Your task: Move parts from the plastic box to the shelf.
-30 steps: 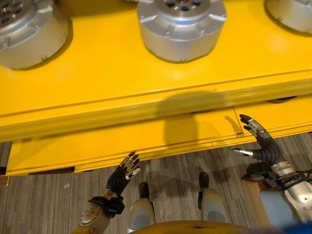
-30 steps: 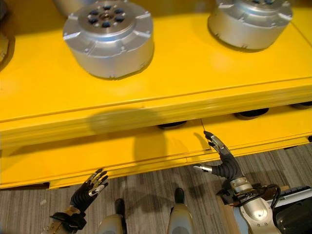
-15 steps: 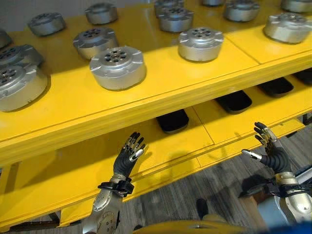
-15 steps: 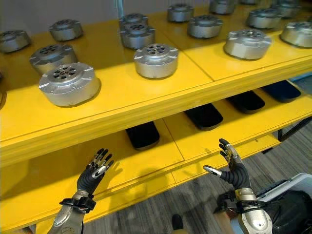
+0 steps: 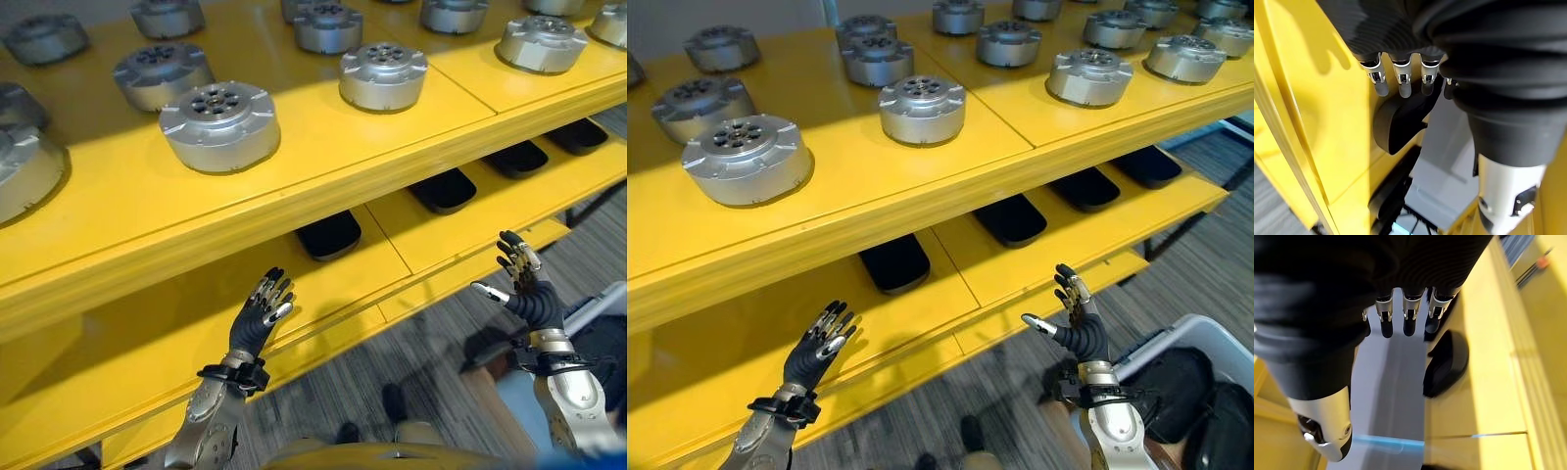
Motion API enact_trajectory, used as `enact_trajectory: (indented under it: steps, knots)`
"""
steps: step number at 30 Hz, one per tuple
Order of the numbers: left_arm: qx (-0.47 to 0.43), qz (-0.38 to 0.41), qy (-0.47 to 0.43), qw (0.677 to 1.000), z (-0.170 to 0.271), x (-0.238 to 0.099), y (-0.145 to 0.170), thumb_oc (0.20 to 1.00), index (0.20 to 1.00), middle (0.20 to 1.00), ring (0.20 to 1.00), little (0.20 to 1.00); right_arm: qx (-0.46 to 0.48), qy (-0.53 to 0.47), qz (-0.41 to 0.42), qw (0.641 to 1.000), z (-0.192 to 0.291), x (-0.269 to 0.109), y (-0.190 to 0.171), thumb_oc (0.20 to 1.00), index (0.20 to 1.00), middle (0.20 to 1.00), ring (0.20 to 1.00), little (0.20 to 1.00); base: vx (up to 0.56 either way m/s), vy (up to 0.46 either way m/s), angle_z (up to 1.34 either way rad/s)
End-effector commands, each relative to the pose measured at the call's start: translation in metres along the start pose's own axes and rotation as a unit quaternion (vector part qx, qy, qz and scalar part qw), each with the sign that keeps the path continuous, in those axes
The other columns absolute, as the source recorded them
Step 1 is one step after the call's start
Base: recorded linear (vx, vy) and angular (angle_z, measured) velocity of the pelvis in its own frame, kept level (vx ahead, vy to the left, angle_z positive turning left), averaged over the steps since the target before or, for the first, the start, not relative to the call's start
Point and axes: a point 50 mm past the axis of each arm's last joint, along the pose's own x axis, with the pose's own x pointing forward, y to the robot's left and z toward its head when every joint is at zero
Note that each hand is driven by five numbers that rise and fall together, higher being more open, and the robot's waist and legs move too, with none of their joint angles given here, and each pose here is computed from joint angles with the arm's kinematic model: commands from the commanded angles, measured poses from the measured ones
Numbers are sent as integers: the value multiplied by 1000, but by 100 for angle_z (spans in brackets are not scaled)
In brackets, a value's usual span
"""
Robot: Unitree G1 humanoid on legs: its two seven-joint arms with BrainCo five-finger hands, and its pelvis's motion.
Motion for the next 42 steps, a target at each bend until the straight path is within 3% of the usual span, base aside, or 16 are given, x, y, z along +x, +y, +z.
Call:
enact_trajectory:
  steps: [1, 23, 42]
  knots:
    - [30, 2, -63, 998, 24, 1, 4, 1000, 1000, 1000, 1000, 1000, -9, -29, 7, 1000, 11, 9, -7, 1000, 1000, 1000, 1000, 1000, 43, 102, -81]
    - [40, 75, -61, 994, 24, -12, 26, 1000, 1000, 1000, 1000, 1000, 19, -6, 39, 999, 0, 13, 14, 1000, 1000, 1000, 1000, 1000, -33, 36, -68]
    - [7, 85, -71, 994, 20, -9, 26, 1000, 1000, 1000, 1000, 1000, -8, -44, 65, 997, 16, 26, 14, 1000, 1000, 1000, 1000, 1000, 53, -243, -31]
